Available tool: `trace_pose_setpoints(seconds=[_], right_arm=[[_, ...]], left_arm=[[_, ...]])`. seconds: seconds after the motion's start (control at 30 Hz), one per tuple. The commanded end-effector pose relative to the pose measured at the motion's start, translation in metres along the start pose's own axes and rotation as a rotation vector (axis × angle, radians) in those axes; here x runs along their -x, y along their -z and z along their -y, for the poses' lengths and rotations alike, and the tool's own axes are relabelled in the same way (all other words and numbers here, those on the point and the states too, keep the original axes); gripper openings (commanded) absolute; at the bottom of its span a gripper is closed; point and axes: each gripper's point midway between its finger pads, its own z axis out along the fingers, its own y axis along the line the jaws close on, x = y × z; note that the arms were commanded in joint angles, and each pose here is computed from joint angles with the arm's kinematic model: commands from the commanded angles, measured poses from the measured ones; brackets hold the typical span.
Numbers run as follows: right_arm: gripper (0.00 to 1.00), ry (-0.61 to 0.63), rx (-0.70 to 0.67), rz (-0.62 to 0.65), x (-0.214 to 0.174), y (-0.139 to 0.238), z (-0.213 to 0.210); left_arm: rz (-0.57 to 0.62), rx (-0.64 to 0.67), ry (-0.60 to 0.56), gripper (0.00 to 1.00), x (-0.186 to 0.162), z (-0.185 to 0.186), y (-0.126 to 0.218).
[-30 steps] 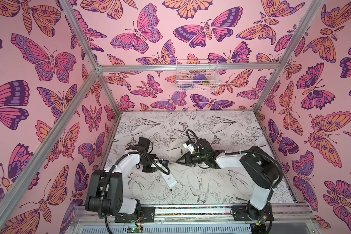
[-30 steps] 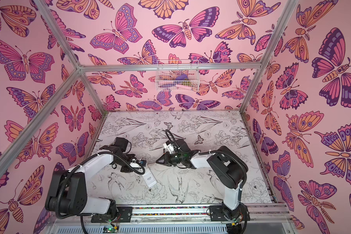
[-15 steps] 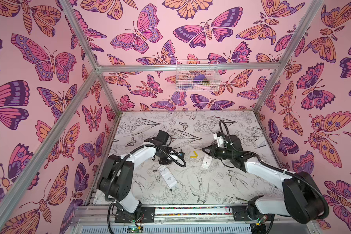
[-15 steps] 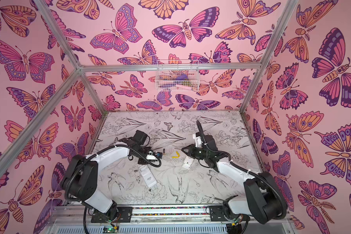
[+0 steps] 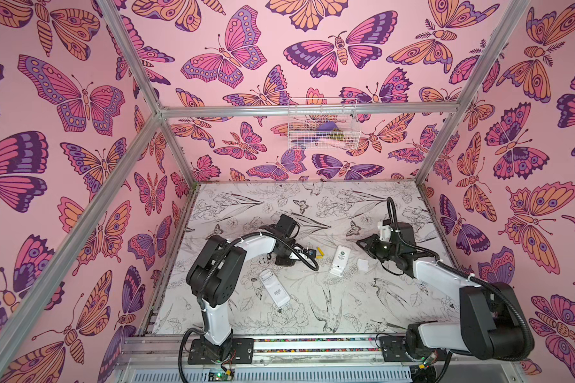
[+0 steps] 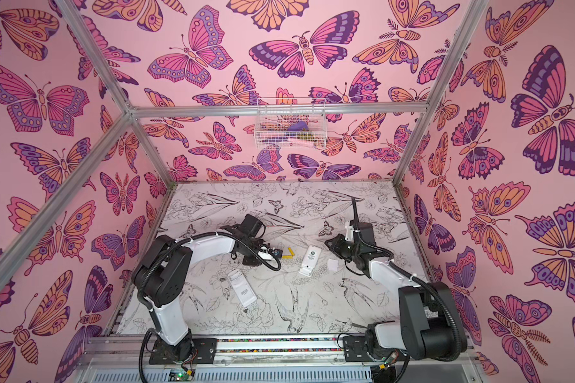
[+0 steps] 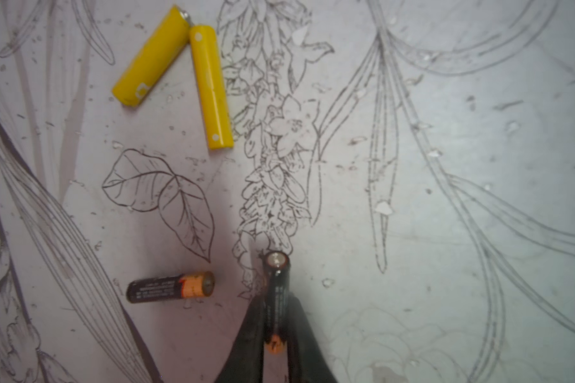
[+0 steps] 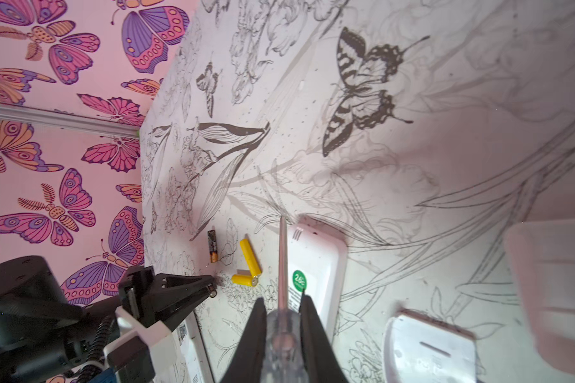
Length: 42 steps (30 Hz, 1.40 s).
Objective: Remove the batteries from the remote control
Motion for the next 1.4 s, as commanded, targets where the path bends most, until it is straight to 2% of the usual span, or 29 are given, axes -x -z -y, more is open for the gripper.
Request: trace_pose_setpoints(seconds=[0.0, 0.27, 0.47, 0.63, 0.8, 0.93, 1.13, 1.37], right_arm=[[0.03, 0.035, 0.011, 0.034, 0.019, -0.006, -0.003], [0.1, 0.014, -0.018, 0.023, 0.028, -0.019, 0.018], [0.15, 0.007, -0.046, -0.015, 0.022, -0.03, 0.033], [0.22, 0.029, -0.064, -0.039, 0.016, -0.032, 0.039], [0.27, 0.069, -0.103, -0.057, 0.016, -0.029, 0.044], [0.29, 0.096, -0.124, -0.068, 0.017, -0.029, 0.046], [0.34, 0.133, -0.15, -0.086, 0.019, -0.029, 0.048], [0.42, 0.167, -0.183, -0.098, 0.023, -0.031, 0.051]], left_arm=[[-0.056, -0.026, 0.011, 0.19, -0.013, 0.008, -0.015], [-0.078, -0.014, -0.013, 0.33, -0.017, 0.016, -0.012], [-0.068, 0.062, 0.001, 0.42, -0.01, 0.009, 0.015], [-0.058, 0.158, 0.055, 0.56, -0.007, -0.001, 0.045], [-0.054, 0.254, 0.157, 0.72, -0.007, -0.011, 0.074], [-0.042, 0.331, 0.26, 0.8, -0.009, -0.021, 0.098], [0.007, 0.397, 0.513, 0.88, -0.019, -0.03, 0.134], [0.088, 0.428, 0.798, 0.99, -0.049, -0.032, 0.161]])
